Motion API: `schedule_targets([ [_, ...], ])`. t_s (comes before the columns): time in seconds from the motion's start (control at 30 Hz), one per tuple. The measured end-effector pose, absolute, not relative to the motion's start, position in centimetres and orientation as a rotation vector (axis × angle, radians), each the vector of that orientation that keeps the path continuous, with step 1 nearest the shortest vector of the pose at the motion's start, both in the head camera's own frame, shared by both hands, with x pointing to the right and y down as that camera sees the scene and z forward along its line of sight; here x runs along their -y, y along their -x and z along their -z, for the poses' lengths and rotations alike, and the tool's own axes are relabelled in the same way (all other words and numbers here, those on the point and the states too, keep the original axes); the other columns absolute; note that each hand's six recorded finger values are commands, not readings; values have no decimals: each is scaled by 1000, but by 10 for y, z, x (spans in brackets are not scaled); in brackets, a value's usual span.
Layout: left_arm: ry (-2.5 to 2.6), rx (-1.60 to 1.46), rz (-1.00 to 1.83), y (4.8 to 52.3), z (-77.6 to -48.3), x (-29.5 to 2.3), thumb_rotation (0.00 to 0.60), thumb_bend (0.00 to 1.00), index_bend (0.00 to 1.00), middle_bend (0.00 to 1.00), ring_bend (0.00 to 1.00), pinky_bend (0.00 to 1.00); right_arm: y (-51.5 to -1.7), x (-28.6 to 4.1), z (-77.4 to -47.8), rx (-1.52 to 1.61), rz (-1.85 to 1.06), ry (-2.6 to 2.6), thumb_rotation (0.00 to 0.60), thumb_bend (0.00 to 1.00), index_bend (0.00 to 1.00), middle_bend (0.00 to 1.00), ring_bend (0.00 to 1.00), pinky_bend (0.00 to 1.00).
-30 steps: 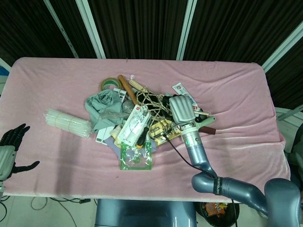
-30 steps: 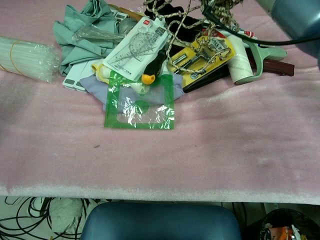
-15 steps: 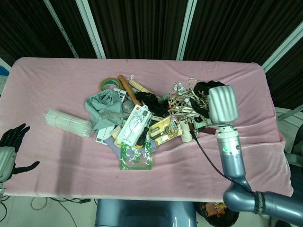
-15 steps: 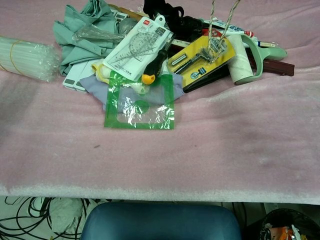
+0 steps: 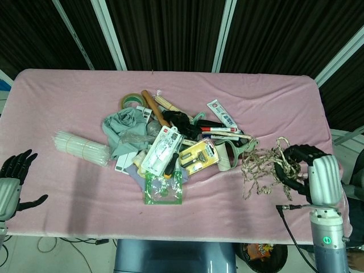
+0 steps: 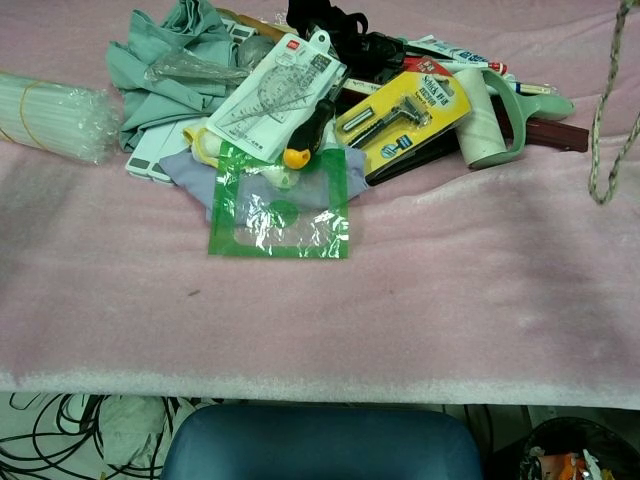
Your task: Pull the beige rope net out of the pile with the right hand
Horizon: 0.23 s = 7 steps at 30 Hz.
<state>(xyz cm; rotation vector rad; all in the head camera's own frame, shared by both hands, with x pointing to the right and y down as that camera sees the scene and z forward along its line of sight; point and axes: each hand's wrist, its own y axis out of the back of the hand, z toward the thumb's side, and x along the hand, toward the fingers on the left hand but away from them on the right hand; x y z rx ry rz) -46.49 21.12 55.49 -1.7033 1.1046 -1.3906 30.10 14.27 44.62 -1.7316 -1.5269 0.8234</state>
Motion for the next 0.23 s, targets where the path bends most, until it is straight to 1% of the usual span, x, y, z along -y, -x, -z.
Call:
schedule_targets([
  [0.13, 1701, -1102, 1392, 465, -555, -211, 600, 0, 0, 0, 0, 0, -301, -162, -444, 1516, -813, 1777, 600, 625, 787, 670, 608, 625],
  [0.23, 1702, -1102, 1394, 466, -555, -211, 600, 0, 0, 0, 0, 0, -296, -172, -448, 1487, -817, 1809, 600, 625, 787, 670, 608, 625],
])
